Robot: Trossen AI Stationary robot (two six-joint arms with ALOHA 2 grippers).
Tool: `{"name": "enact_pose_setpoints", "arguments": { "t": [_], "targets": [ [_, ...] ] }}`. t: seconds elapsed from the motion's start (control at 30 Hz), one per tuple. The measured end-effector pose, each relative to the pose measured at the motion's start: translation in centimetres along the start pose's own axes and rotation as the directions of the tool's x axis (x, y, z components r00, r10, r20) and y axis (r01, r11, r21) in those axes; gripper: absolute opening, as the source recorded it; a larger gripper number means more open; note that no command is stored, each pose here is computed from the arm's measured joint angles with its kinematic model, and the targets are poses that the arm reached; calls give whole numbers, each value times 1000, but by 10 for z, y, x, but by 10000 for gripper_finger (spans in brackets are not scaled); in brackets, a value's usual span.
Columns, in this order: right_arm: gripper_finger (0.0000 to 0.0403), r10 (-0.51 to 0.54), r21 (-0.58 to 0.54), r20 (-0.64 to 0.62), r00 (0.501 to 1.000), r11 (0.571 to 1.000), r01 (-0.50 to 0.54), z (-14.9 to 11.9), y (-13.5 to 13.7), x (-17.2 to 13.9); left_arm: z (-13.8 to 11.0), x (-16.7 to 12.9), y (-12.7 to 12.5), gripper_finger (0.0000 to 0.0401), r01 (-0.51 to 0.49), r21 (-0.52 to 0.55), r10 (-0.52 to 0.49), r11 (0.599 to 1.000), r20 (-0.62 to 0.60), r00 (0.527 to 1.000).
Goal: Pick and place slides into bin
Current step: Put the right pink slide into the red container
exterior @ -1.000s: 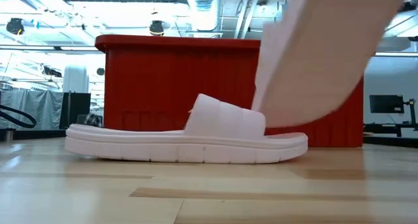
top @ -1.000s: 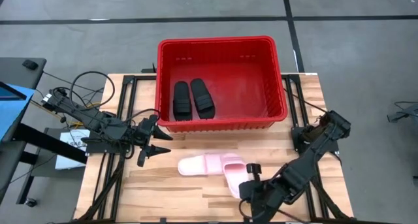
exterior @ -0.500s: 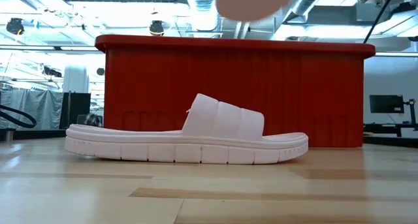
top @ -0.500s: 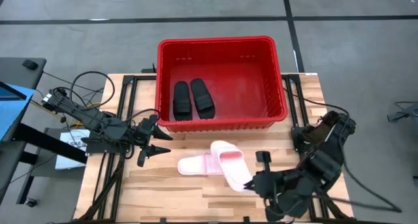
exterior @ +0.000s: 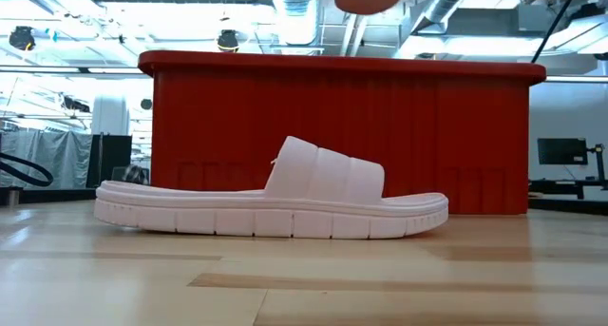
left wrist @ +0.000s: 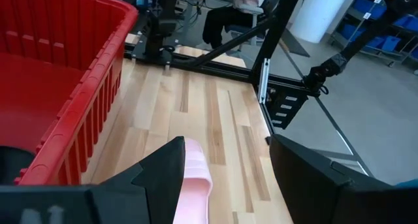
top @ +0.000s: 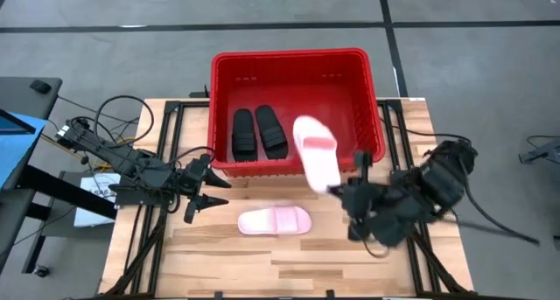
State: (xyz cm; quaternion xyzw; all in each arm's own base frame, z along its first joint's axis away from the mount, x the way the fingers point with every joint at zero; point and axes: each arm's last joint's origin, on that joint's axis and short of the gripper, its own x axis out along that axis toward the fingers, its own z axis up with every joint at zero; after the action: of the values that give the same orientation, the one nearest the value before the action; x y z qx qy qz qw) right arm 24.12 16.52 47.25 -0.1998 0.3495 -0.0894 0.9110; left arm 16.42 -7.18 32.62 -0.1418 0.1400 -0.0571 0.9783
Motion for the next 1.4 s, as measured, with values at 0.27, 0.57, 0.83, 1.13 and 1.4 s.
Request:
{"name": "enact_pose_setpoints", "arguments": {
  "t": [0.27, 0.57, 0.83, 1.13, 1.4],
  "targets": [
    [0, -97, -4, -15, 995, 995, 97, -7, -62, 0, 0, 0, 0, 215, -7, 27, 7, 1000, 3, 1000],
    [0, -165, 16, -33, 986, 986, 165, -46, -111, -25, 1, 0, 2, 215, -71, 29, 70, 997, 26, 997],
    [0, -134, 30, -9, 991, 990, 134, -95, -123, 4, 2, 0, 4, 215, -150, 41, 148, 988, 58, 987],
    [0, -94, 57, -20, 995, 994, 95, -159, -151, 50, 3, -1, 8, 215, -262, 32, 257, 965, 103, 961],
    [0, -31, 25, -38, 999, 999, 32, -187, -185, 93, 4, -2, 10, 215, -337, 23, 331, 941, 133, 934]
  ]
}}
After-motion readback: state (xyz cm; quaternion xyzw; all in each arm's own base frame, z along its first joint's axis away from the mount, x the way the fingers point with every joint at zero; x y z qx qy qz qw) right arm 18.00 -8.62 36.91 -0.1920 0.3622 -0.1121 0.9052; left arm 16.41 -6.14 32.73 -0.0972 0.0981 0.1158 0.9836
